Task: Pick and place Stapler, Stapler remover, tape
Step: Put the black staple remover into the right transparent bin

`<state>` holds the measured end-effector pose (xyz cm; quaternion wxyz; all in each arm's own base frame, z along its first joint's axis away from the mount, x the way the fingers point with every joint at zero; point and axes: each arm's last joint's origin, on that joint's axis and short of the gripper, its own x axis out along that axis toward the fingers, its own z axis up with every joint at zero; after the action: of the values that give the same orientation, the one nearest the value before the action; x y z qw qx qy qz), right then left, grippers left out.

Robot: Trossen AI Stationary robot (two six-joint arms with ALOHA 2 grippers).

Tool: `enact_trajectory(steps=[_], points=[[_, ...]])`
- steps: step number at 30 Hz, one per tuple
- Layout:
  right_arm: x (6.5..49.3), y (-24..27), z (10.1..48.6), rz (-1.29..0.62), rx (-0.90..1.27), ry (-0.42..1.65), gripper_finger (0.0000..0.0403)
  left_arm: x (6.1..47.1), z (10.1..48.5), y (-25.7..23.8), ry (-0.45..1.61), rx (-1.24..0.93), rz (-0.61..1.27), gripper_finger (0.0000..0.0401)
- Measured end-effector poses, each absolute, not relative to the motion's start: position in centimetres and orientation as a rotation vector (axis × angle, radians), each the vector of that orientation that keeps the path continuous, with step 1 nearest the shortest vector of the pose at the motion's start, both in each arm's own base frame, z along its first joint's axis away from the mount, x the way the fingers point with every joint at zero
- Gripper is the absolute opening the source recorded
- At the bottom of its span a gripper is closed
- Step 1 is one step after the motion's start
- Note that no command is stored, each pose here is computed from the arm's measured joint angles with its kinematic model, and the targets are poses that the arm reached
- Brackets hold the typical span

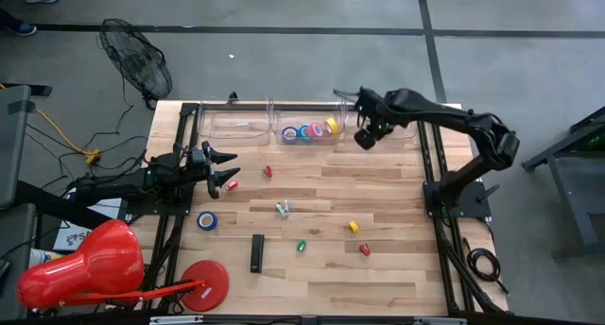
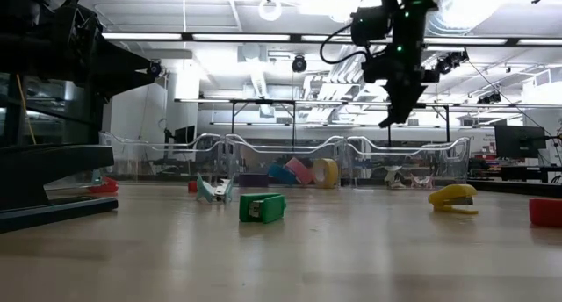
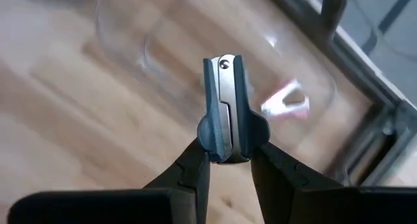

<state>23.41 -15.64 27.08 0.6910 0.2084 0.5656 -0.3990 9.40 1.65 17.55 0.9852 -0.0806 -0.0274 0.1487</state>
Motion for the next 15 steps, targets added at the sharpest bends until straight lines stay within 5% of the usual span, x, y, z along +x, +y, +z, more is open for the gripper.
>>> enact_trajectory(steps=[15], points=[[23.5, -22.7, 23.7, -0.906, 0.635, 1.108, 0.0083, 9.4, 17.6, 1.6, -0.055, -0.162, 0.297, 0.0230]])
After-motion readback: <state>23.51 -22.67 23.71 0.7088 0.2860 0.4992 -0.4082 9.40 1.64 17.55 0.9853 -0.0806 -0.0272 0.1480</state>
